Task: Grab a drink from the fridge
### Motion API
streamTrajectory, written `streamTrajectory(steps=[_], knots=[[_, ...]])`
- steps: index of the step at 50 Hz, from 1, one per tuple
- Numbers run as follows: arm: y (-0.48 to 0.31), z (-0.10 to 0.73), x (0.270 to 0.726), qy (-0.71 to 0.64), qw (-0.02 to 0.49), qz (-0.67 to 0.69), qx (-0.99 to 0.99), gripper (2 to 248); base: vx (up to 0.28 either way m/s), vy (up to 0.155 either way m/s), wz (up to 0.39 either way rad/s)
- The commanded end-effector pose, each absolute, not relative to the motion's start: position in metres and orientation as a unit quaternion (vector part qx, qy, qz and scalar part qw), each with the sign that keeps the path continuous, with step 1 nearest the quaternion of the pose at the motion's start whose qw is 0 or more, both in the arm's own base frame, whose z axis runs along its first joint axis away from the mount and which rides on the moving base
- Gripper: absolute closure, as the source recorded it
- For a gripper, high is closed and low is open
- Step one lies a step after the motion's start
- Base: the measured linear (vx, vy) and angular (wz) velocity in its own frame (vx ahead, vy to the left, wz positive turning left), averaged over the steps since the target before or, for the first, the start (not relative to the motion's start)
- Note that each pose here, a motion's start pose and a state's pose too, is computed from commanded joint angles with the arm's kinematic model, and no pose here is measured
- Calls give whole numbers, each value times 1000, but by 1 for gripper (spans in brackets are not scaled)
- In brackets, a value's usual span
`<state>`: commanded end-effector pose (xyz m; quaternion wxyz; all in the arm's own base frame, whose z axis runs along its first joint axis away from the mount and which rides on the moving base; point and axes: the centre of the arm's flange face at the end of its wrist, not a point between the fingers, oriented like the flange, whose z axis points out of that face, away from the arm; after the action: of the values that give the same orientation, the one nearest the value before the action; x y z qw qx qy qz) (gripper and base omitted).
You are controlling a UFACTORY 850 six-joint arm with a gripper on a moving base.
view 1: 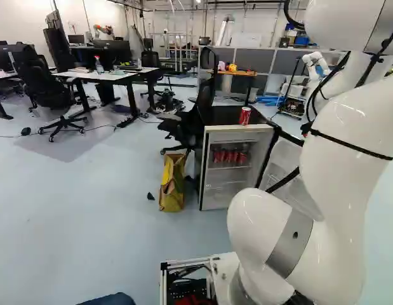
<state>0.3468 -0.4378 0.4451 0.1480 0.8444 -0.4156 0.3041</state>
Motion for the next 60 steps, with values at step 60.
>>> streamTrajectory(steps=[60], knots=[[-515,425,413,-432,141,220,863,3,0,0,0]])
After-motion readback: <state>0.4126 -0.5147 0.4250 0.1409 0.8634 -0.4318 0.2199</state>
